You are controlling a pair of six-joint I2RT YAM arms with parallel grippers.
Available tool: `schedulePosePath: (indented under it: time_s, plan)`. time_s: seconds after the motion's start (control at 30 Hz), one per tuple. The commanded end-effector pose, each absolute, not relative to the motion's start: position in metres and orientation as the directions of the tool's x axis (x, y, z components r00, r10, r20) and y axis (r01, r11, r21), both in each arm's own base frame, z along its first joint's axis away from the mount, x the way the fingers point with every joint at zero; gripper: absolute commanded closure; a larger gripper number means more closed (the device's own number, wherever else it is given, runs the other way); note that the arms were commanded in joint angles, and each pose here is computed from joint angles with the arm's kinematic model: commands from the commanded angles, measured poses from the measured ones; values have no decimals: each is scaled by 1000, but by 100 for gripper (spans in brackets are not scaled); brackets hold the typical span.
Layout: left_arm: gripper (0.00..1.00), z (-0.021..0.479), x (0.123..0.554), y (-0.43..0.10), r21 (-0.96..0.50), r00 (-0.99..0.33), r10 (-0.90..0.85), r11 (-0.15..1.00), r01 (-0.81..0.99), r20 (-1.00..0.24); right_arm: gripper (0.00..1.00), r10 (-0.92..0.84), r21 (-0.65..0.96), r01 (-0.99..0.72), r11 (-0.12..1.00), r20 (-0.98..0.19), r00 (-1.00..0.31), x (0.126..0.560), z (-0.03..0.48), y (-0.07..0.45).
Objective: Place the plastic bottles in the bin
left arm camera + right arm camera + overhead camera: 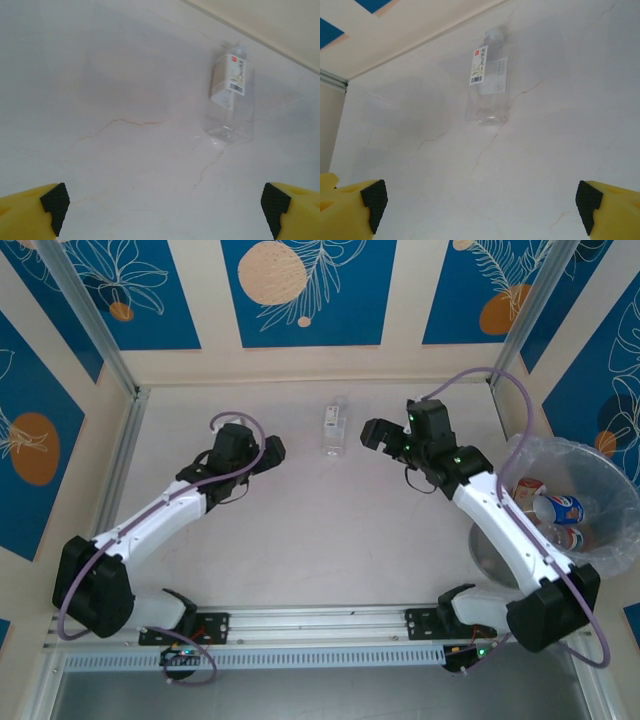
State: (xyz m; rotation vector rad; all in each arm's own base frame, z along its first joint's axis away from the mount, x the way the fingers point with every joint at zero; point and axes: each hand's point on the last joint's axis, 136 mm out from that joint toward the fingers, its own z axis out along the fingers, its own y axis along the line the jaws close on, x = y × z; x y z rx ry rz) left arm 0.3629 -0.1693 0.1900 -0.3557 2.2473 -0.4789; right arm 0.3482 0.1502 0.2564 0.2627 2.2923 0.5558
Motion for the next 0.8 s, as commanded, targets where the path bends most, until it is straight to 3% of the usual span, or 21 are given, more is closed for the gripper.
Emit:
schedulePosePath:
  time_s: [0.0, 0.2, 0.33, 0.53, 0.77]
  plan:
    - [0, 184, 356, -148, -410, -626, -423, 895, -177, -655, 0, 263, 448, -47, 893, -603, -753, 358, 251, 167]
    - [1, 172, 346, -158, -432, -695, -406, 889, -150, -593, 0, 179, 365, -17, 931, -495, -851, 399, 201, 174]
    - [0, 159, 334, -138, -368, -695, -401, 906, -207, -596, 0, 133, 295, -11, 955, -465, -876, 430, 173, 178]
    - [0, 146, 323, -127, -392, -678, -452, 884, -254, -580, 0, 113, 344, -30, 938, -388, -915, 469, 143, 208]
    - [0, 135, 328, -121, -356, -691, -444, 892, -279, -570, 1, 156, 283, 65, 957, -311, -938, 503, 90, 225]
